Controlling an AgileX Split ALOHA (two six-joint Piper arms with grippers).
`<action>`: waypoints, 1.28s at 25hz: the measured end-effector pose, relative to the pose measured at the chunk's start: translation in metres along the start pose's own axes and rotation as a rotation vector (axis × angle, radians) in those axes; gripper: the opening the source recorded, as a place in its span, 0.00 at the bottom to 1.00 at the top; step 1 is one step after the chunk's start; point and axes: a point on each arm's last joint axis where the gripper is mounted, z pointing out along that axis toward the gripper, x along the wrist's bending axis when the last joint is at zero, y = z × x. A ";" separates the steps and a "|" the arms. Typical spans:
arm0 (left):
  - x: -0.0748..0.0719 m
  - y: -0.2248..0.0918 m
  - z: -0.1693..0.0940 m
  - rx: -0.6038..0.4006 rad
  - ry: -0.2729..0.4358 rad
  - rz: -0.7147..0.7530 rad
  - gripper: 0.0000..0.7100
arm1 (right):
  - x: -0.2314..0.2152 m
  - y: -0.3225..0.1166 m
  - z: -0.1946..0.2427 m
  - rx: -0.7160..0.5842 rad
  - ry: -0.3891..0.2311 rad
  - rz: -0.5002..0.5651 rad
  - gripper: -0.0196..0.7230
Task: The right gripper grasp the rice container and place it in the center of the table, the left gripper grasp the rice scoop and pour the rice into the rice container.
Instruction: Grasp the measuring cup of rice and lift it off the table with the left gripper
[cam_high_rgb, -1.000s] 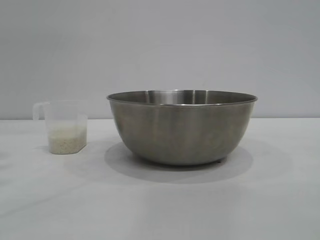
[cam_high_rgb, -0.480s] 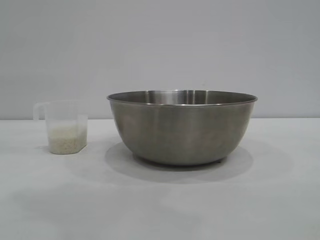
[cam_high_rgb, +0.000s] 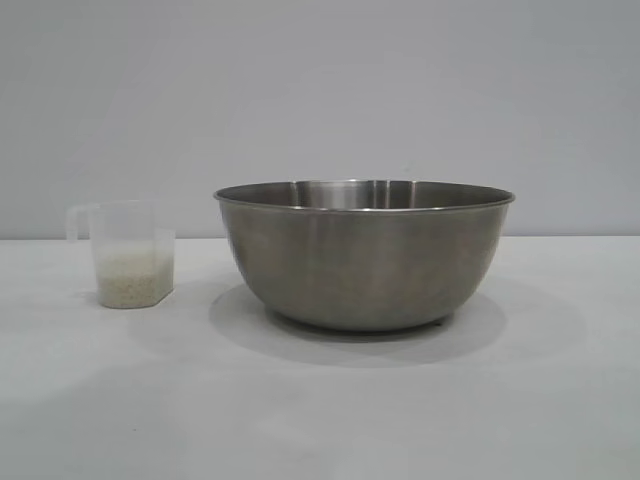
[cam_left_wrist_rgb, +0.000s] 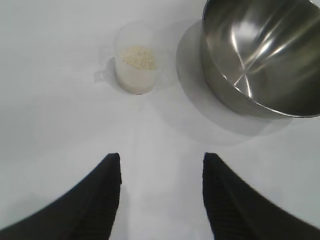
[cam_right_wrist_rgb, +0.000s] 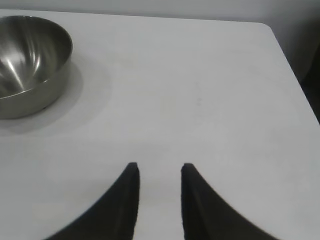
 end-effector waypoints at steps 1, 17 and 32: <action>0.003 -0.001 0.000 -0.035 0.024 -0.001 0.43 | 0.000 0.000 0.000 0.000 0.000 0.000 0.30; 0.013 -0.032 0.011 -0.296 0.098 0.203 0.43 | 0.000 0.000 0.000 0.000 0.000 0.000 0.30; 0.015 -0.066 0.077 -0.256 0.067 0.326 0.43 | 0.000 0.000 0.000 0.000 0.000 0.000 0.30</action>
